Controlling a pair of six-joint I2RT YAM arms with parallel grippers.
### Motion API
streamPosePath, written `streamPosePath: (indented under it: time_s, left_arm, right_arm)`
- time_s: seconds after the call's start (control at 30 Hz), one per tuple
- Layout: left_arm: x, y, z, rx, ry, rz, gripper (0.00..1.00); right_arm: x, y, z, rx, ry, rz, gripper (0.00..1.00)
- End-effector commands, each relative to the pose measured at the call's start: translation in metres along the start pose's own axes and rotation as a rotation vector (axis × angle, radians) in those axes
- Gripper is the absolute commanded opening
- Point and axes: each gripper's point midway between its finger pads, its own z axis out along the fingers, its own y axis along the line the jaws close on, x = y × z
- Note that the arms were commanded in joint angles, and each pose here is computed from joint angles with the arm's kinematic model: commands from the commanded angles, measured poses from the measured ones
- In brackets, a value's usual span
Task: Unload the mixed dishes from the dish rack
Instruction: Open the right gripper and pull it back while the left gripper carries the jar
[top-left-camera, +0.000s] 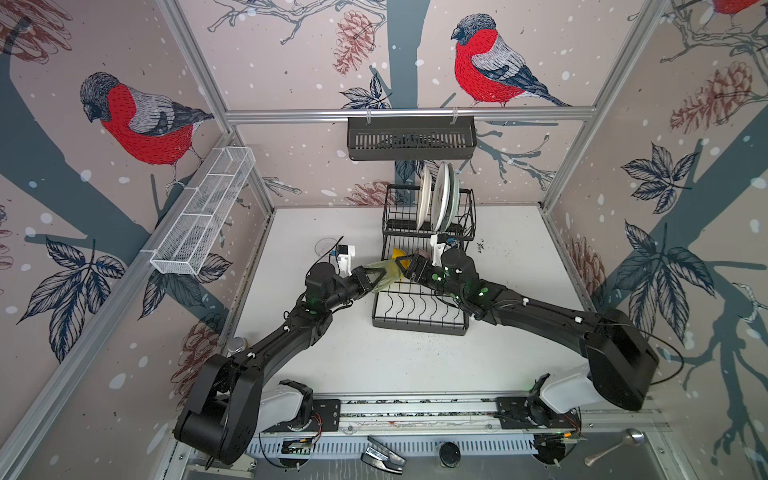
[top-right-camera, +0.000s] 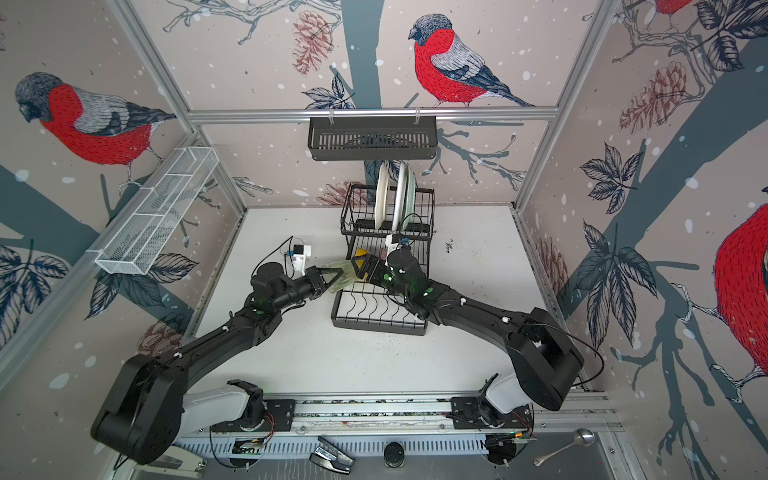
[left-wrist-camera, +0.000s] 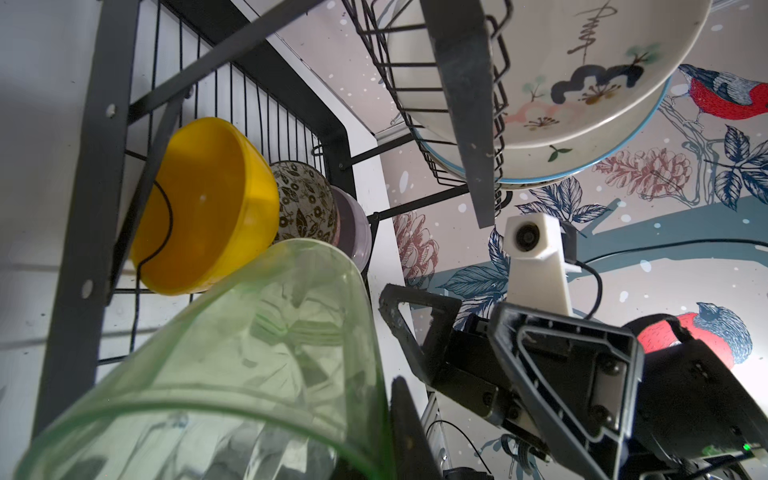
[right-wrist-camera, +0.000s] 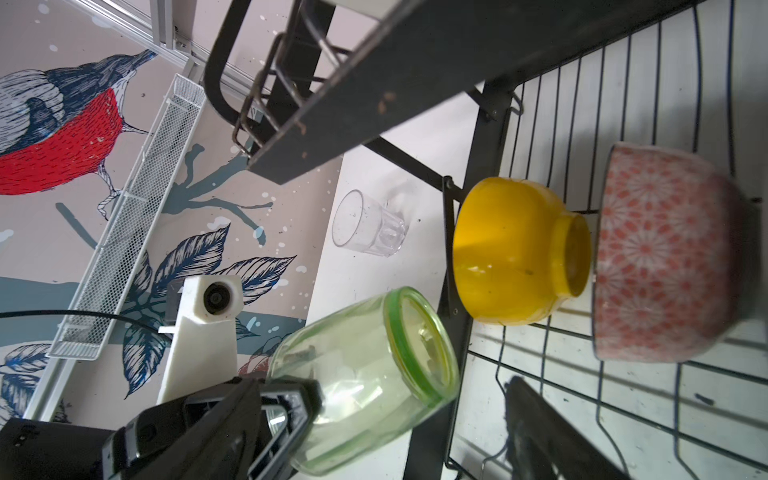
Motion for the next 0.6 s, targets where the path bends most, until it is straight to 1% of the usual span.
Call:
streamPosePath:
  time_s: [0.0, 0.23, 0.4, 0.57]
  left_arm:
    - [-0.012, -0.003, -0.003, -0.016, -0.031, 0.049, 0.00]
    - [-0.037, 0.008, -0.015, -0.173, -0.098, 0.131, 0.00]
    - [-0.053, 0.025, -0.026, -0.324, -0.156, 0.184, 0.00]
    - [-0.069, 0.043, -0.032, -0.482, -0.173, 0.240, 0.00]
  right_arm:
    - [-0.001, -0.011, -0.005, 0.062, -0.025, -0.054, 0.91]
    - [0.001, -0.020, -0.015, 0.149, -0.058, -0.146, 0.91]
    - [0.001, -0.027, -0.023, 0.222, -0.082, -0.218, 0.91]
    - [-0.002, -0.036, -0.036, 0.261, -0.116, -0.251, 0.92]
